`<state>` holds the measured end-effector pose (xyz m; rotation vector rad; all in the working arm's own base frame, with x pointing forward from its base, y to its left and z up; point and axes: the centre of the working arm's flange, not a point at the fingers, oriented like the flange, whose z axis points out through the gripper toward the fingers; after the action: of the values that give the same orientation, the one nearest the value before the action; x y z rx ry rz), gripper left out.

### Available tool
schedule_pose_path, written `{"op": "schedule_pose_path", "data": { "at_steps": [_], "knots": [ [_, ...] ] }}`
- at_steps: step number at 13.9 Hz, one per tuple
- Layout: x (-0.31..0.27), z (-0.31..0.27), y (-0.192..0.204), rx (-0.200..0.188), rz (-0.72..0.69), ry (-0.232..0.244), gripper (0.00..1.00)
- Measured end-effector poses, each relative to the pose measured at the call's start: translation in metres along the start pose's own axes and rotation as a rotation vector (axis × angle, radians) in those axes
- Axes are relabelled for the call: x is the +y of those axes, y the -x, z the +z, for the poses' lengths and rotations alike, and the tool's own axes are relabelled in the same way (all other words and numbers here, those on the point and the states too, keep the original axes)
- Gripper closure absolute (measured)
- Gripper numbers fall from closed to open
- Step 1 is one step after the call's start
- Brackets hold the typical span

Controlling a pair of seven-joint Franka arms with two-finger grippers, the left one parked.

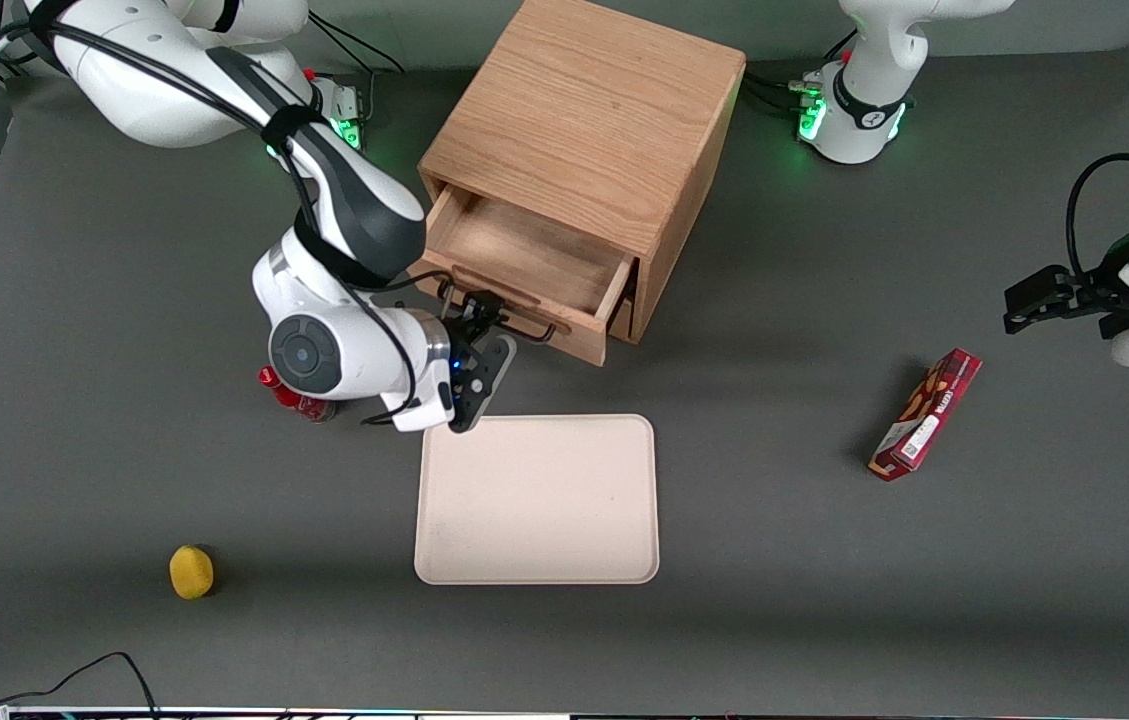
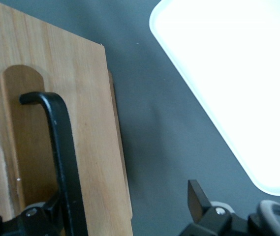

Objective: Open upper drawer
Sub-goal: 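Pull the handle outward with the right gripper, sliding the drawer open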

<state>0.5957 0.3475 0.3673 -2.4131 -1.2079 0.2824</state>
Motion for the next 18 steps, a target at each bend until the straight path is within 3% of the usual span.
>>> {"op": "schedule_pose_path", "data": {
  "at_steps": [9, 18],
  "knots": [
    [0.041, -0.023, 0.007, -0.002, 0.025, 0.018, 0.0],
    [0.067, -0.034, 0.004, 0.028, 0.001, 0.038, 0.0]
  ]
}}
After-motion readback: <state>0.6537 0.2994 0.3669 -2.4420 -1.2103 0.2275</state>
